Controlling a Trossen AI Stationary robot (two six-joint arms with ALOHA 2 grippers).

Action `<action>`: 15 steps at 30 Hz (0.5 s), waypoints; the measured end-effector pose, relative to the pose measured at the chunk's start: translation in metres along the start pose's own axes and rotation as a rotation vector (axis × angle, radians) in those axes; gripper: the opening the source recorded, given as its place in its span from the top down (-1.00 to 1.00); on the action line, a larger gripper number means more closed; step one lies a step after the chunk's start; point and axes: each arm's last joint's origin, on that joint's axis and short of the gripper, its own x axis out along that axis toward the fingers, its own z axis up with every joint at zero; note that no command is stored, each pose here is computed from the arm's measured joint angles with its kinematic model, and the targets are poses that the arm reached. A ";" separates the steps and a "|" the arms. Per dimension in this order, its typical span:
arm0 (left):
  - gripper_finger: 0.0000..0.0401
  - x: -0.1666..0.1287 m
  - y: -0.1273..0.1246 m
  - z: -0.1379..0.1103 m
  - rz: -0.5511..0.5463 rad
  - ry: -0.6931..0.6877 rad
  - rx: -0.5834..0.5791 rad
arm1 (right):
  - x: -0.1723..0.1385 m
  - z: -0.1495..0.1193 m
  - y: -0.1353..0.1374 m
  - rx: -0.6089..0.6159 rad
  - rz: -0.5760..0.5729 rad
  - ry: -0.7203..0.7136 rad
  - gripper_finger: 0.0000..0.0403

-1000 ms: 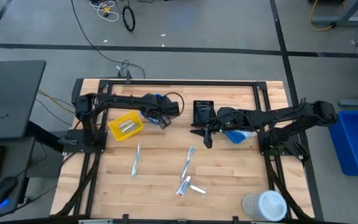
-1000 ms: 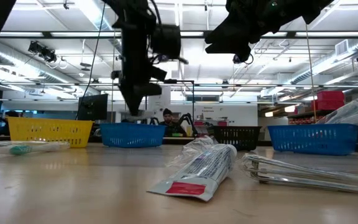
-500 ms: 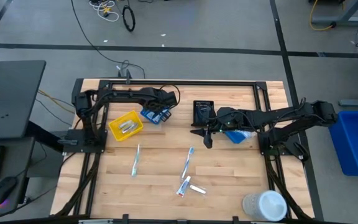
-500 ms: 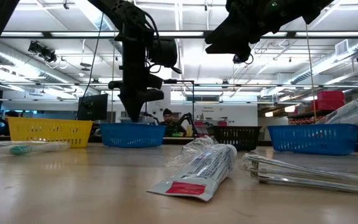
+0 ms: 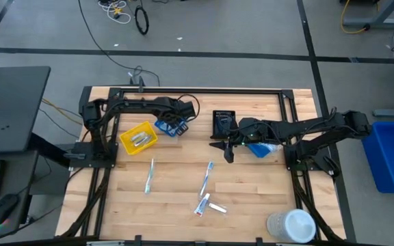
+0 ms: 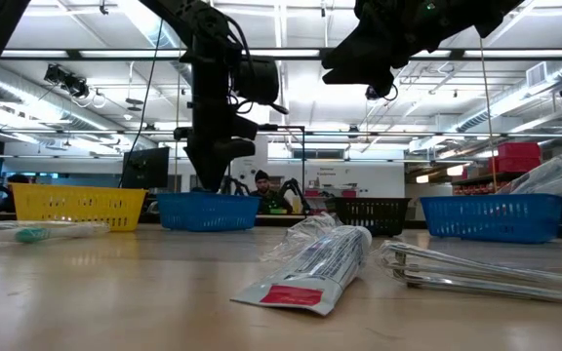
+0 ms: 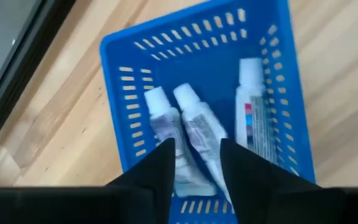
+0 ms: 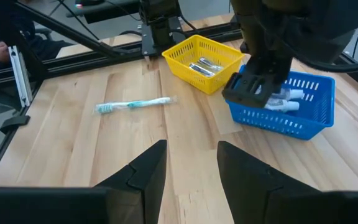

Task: Pick & Place Travel size toiletries
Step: Put the blue toothbrush into the right blue bin

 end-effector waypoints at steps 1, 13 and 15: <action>0.30 -0.001 -0.001 -0.001 -0.003 0.003 0.011 | 0.000 0.000 0.000 0.000 0.000 0.000 0.25; 0.31 -0.096 0.002 -0.018 -0.112 -0.270 0.118 | 0.000 -0.008 -0.001 -0.025 -0.012 0.079 0.25; 0.34 -0.116 0.006 -0.026 -0.131 -0.335 0.201 | -0.001 -0.010 -0.002 -0.062 -0.010 0.107 0.25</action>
